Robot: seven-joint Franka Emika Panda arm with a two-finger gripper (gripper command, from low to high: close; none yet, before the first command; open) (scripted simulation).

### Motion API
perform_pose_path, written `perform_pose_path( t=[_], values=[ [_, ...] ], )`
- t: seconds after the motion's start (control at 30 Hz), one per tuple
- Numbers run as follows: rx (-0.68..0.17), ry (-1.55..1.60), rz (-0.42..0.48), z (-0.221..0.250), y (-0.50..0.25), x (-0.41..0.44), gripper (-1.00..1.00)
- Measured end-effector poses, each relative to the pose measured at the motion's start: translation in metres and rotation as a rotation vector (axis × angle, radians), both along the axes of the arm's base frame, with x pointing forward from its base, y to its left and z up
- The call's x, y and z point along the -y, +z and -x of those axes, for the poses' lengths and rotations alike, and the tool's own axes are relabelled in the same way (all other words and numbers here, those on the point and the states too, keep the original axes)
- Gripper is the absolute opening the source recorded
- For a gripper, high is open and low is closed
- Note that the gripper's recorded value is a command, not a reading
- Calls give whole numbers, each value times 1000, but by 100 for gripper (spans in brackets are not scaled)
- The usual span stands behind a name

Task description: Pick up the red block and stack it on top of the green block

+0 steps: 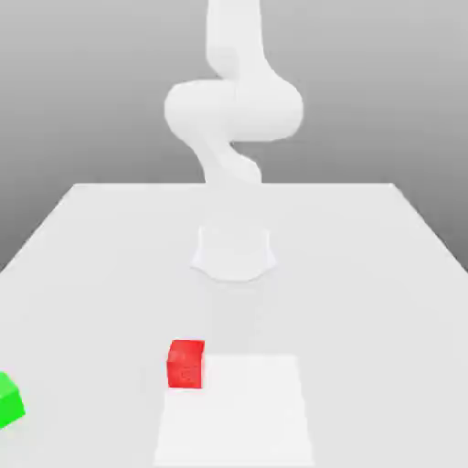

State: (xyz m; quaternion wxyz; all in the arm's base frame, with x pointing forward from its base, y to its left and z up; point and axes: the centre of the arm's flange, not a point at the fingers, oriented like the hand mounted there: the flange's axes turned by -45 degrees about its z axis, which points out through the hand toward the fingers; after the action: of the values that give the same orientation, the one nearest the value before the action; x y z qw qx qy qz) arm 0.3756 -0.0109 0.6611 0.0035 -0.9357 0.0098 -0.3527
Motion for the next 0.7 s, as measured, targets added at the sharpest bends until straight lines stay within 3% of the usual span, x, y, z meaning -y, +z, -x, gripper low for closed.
perform_pose_path(
  t=[0.13, 0.3, 0.57, 0.7],
  values=[
    [-150, -8, -6, -38, -99, 18, 0],
    [-336, -18, -10, -51, -224, 37, 0],
    [-671, -33, -13, 11, -427, 58, 0],
    [-717, -33, -12, 24, -478, 60, 0]
  ],
)
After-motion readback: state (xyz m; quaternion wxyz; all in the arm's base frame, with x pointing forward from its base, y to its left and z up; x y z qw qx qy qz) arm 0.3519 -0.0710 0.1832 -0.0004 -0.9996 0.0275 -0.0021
